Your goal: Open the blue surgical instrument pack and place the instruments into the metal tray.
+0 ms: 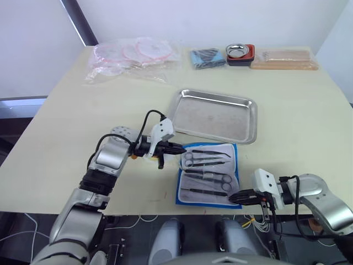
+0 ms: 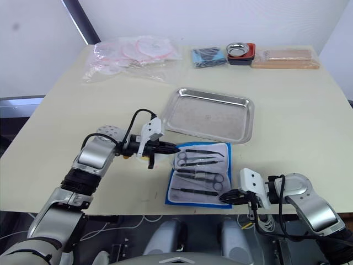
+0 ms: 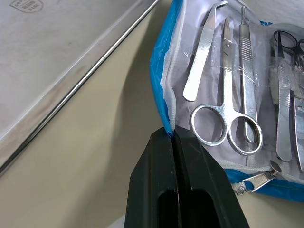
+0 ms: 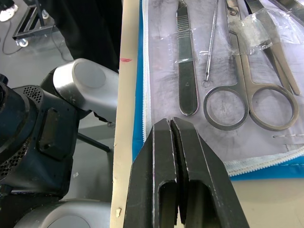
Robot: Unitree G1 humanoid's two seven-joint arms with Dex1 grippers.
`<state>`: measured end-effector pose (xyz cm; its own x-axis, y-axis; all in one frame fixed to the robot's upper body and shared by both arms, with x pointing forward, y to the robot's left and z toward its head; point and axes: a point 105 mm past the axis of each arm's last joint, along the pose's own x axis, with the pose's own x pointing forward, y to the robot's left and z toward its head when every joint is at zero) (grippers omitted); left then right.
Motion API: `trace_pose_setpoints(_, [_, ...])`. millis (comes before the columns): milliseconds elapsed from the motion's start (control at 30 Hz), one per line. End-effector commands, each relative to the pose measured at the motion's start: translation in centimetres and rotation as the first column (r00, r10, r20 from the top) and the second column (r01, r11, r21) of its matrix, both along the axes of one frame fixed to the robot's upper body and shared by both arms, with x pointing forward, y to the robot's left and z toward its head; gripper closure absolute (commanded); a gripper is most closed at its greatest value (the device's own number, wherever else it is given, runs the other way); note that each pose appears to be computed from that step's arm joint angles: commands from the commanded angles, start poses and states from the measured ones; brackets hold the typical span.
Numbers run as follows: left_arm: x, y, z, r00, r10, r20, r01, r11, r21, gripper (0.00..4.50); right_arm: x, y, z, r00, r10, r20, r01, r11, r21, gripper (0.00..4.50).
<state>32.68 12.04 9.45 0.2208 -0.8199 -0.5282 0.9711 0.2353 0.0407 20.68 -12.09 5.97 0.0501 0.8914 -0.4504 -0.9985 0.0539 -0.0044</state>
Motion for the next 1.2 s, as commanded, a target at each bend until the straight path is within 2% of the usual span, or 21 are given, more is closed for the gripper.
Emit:
trace_pose_setpoints(33, [-0.6, 0.4, -2.5, 0.995, 0.039, -0.091, -0.038, 0.999, 0.020, 4.50, -0.1, -0.4, -0.3, 1.000, -0.006, -0.003, 0.006, 1.000, -0.023, 4.46])
trace_pose_setpoints(100, [-0.2, 0.4, -2.2, 0.995, 0.065, -0.079, -0.066, 0.998, 0.001, 3.91, -0.1, -0.5, -0.3, 1.000, -0.009, -0.004, 0.009, 1.000, -0.024, 4.50])
trace_pose_setpoints(133, [0.1, 0.5, -2.1, 0.994, 0.083, -0.073, -0.083, 0.997, -0.002, 3.87, -0.1, -0.5, -0.3, 1.000, -0.010, -0.003, 0.010, 1.000, -0.025, 4.50])
trace_pose_setpoints(267, [0.7, 1.0, -1.9, 0.987, 0.137, -0.082, -0.139, 0.990, -0.021, 3.87, -0.2, -0.6, -0.4, 1.000, -0.011, -0.006, 0.011, 1.000, -0.025, 4.50])
trace_pose_setpoints(500, [0.7, 1.3, -1.7, 0.986, 0.143, -0.089, -0.147, 0.988, -0.036, 3.87, -0.3, -0.5, -0.6, 1.000, -0.011, -0.007, 0.011, 1.000, -0.021, 4.50])
trace_pose_setpoints(667, [-0.2, 1.5, -1.2, 0.988, 0.100, -0.120, -0.109, 0.991, -0.076, 3.87, -0.3, -0.6, -0.6, 1.000, -0.016, -0.019, 0.015, 1.000, -0.016, 4.50])
trace_pose_setpoints(1000, [-0.7, 2.2, 0.5, 0.998, 0.022, -0.067, -0.032, 0.987, -0.156, 3.87, -0.5, -0.7, -0.6, 0.998, -0.013, -0.056, 0.012, 1.000, -0.015, 4.50])
trace_pose_setpoints(1200, [-1.1, 2.7, 0.6, 0.998, -0.035, -0.044, 0.029, 0.990, -0.137, 3.87, -0.7, -0.7, -0.7, 0.997, -0.016, -0.072, 0.015, 1.000, -0.017, 4.50])
